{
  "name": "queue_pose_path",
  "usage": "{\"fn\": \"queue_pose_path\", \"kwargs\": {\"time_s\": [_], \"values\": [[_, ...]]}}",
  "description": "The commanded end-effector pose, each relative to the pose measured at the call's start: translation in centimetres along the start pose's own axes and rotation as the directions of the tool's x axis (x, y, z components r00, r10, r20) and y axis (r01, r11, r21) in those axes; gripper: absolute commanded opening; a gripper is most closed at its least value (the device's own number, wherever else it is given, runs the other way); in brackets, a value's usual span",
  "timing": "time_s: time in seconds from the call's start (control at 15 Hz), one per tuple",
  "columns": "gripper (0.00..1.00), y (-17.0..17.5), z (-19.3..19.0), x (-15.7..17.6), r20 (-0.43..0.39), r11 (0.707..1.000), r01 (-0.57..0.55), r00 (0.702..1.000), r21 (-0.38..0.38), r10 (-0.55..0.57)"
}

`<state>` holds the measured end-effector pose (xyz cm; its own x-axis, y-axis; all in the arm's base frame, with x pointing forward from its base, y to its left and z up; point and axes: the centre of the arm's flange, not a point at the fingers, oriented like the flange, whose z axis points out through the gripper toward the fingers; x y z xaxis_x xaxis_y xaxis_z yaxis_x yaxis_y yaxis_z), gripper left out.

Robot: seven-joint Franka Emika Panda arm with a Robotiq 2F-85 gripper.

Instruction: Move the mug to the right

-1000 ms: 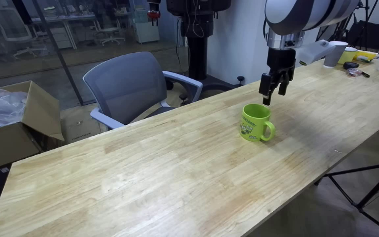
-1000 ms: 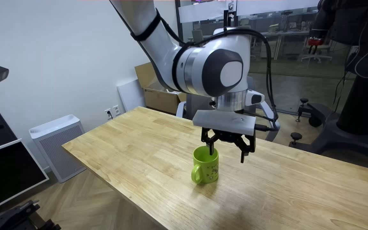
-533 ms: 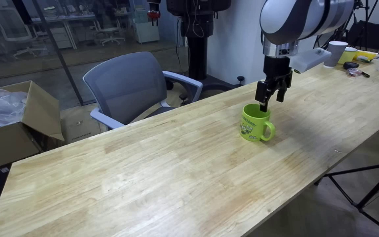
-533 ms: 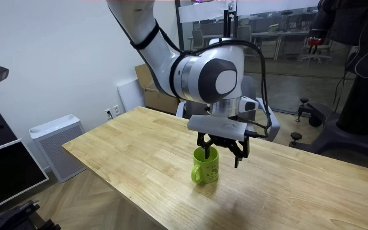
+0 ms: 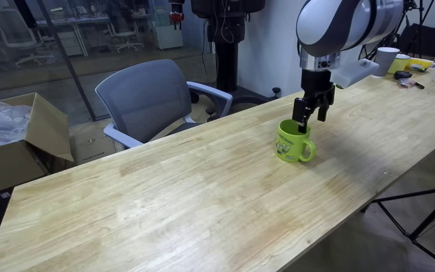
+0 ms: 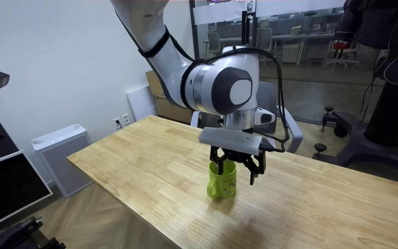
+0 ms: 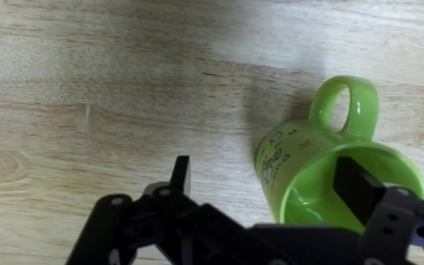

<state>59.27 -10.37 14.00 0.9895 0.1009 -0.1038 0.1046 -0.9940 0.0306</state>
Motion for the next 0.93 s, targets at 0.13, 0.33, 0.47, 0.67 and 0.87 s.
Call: {"fn": "queue_pose_path", "kwargs": {"time_s": [0.13, 0.33, 0.47, 0.67, 0.87], "values": [[0.74, -0.3, 0.5, -0.2, 0.020, 1.000, -0.023, 1.000, -0.015, 0.023], [0.53, -0.4, 0.7, -0.2, 0.023, 1.000, -0.021, 1.000, -0.022, 0.021], [0.39, -0.5, 0.9, -0.4, 0.026, 0.999, -0.016, 1.000, -0.030, 0.017], [0.19, -0.4, 1.5, -0.7, 0.039, 0.999, -0.008, 0.999, -0.047, 0.010], [0.01, -0.3, 1.9, -1.0, 0.052, 0.998, -0.002, 0.999, -0.062, 0.006]]}}
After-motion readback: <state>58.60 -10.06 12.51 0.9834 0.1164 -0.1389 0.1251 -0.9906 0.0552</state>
